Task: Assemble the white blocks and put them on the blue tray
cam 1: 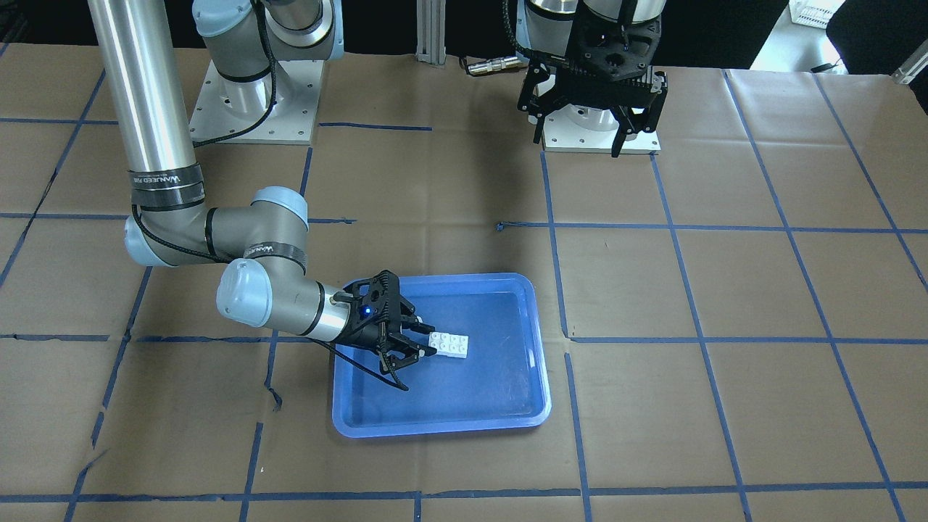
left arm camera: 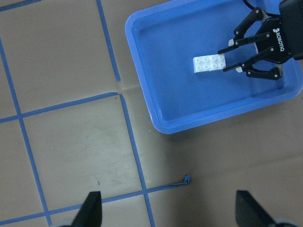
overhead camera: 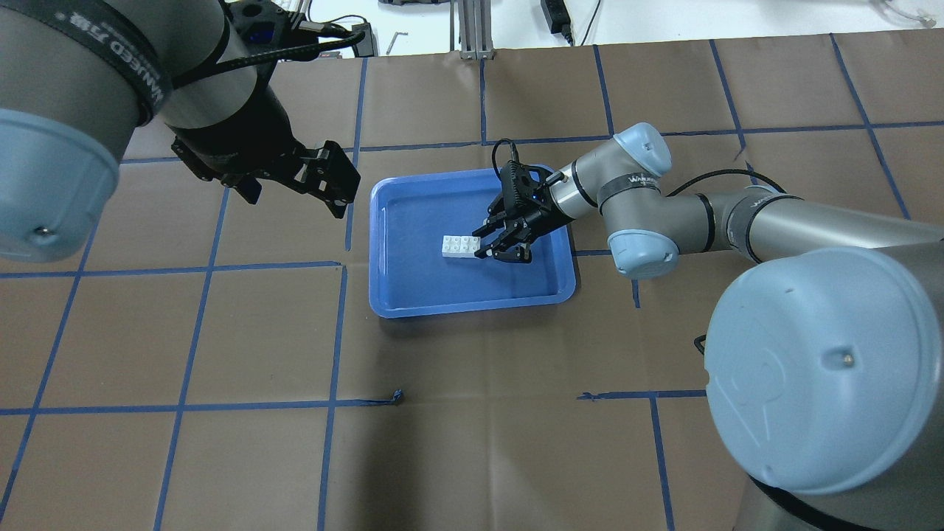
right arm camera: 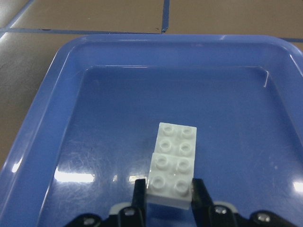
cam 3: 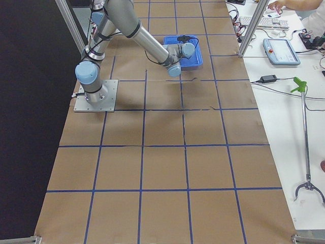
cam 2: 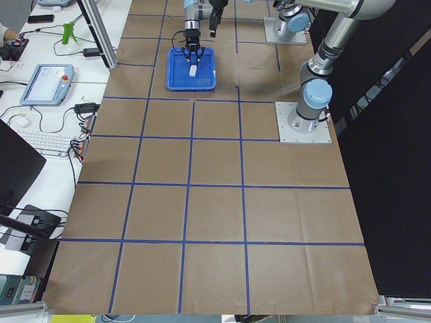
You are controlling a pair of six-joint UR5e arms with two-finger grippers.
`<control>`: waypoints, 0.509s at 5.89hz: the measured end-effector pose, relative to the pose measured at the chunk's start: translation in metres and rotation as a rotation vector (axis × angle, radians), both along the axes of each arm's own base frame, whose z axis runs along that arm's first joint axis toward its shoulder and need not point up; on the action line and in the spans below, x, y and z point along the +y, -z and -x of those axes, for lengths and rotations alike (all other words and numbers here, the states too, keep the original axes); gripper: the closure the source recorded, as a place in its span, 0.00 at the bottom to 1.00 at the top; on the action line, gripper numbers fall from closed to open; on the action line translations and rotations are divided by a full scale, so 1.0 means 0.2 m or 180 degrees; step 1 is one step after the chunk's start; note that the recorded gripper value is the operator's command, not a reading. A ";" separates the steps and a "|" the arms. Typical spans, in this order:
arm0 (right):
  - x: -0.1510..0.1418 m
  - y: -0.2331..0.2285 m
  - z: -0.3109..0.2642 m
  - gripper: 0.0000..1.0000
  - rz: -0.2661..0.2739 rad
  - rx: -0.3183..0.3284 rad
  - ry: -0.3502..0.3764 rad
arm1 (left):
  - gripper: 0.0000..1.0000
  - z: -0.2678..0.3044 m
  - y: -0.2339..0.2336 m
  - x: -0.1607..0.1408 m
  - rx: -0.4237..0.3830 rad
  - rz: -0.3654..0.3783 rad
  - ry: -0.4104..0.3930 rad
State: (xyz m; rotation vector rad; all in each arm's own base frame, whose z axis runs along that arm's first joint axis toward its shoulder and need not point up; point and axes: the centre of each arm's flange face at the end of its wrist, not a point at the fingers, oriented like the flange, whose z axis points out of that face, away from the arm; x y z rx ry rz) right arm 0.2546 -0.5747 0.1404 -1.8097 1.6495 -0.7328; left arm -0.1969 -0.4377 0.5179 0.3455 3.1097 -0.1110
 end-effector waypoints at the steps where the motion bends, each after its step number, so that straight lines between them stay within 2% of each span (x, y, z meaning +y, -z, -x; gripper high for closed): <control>1: 0.00 0.00 0.00 0.62 -0.0001 -0.0001 -0.0001 | 0.01 0.00 0.00 0.00 -0.0007 -0.0001 -0.0001; 3: 0.00 0.00 0.00 0.51 -0.0006 -0.0001 0.0000 | 0.01 -0.01 0.00 0.00 -0.0012 0.0007 -0.0005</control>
